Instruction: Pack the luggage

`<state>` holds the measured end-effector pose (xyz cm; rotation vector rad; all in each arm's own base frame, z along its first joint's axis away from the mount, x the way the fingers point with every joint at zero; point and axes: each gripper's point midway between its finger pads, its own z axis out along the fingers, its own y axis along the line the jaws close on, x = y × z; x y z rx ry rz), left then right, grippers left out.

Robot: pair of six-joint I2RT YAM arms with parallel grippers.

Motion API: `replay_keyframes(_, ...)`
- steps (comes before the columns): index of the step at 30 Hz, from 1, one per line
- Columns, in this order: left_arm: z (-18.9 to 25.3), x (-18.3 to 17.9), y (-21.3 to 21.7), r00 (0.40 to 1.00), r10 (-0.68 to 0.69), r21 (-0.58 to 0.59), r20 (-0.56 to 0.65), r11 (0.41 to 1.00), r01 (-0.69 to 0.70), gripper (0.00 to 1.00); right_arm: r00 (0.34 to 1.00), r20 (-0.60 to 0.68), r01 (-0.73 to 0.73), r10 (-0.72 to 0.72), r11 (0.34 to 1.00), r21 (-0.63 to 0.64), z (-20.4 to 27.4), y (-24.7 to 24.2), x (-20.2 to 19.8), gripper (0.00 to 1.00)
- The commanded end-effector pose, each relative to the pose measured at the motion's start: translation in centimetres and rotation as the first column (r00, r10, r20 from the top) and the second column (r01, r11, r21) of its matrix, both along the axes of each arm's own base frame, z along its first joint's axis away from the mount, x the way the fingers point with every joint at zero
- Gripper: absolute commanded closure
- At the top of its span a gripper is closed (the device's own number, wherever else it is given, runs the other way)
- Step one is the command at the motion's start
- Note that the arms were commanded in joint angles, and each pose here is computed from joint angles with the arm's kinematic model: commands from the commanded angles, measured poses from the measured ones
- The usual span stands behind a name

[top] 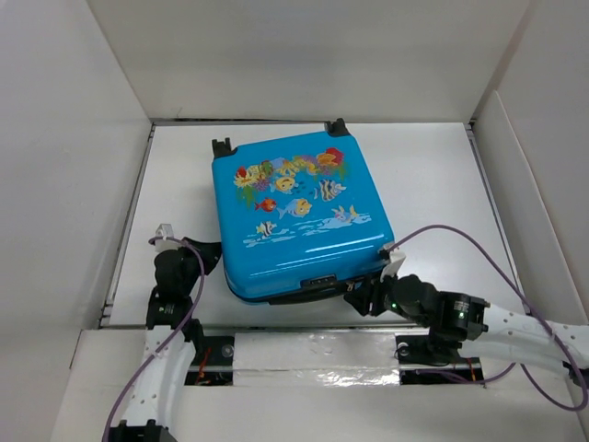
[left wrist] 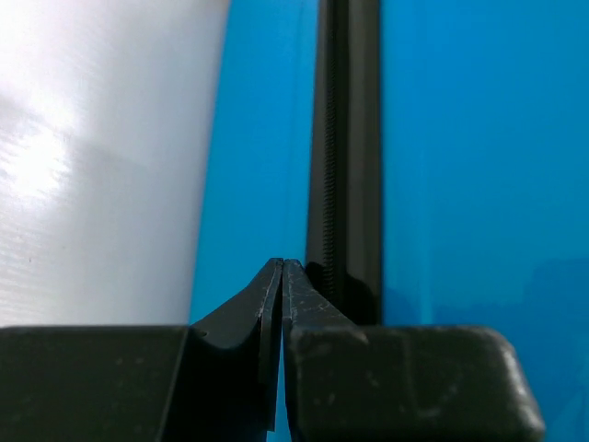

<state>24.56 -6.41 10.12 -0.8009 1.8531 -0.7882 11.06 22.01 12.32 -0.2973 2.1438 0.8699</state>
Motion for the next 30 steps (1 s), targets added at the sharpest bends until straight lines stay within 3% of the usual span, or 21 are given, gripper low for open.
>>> replay_keyframes(1,-0.9,-0.8,-2.2,0.992,-0.116,-0.038,-0.037,0.993,0.115,1.0,0.993,-0.006,0.114,-0.114,0.993,0.016,-0.2,0.1,1.5,0.53)
replay_keyframes(7,-1.1,-1.3,-3.5,0.981,-0.184,-0.04,-0.064,0.983,0.182,1.0,0.981,0.039,0.185,-0.189,0.978,0.094,0.4,1.1,3.3,0.55)
replay_keyframes(10,-1.1,-1.6,-4.4,0.973,-0.222,-0.061,-0.062,0.974,0.218,1.0,0.961,0.073,0.262,-0.268,0.962,0.074,0.5,0.0,4.5,0.61)
replay_keyframes(14,-0.8,-1.7,-5.2,0.968,-0.249,-0.099,-0.032,0.965,0.245,1.0,0.907,0.159,0.388,-0.39,0.921,0.048,1.5,-2.5,6.3,0.74)
replay_keyframes(22,2.7,-0.1,-6.1,0.954,-0.297,-0.042,0.033,0.954,0.298,1.0,0.858,0.268,0.452,-0.438,0.892,0.008,4.0,-4.1,8.0,1.0)
replay_keyframes(26,2.4,0.0,-6.7,0.947,-0.318,-0.069,0.047,0.945,0.321,1.0,0.829,0.378,0.453,-0.412,0.891,-0.021,5.8,-5.3,10.6,1.0)
replay_keyframes(27,2.0,-0.1,-6.8,0.943,-0.328,-0.067,0.05,0.941,0.33,1.0,0.797,0.401,0.505,-0.452,0.863,-0.03,5.9,-6.9,12.3,1.0)
replay_keyframes(29,1.4,0.0,-6.9,0.94,-0.338,-0.065,0.042,0.938,0.34,1.0,0.801,0.436,0.461,-0.41,0.887,-0.013,7.1,-6.8,14.0,1.0)
replay_keyframes(30,2.0,0.4,-7.0,0.936,-0.346,-0.051,0.069,0.936,0.349,1.0,0.77,0.443,0.52,-0.459,0.854,-0.019,7.2,-9.0,15.7,1.0)
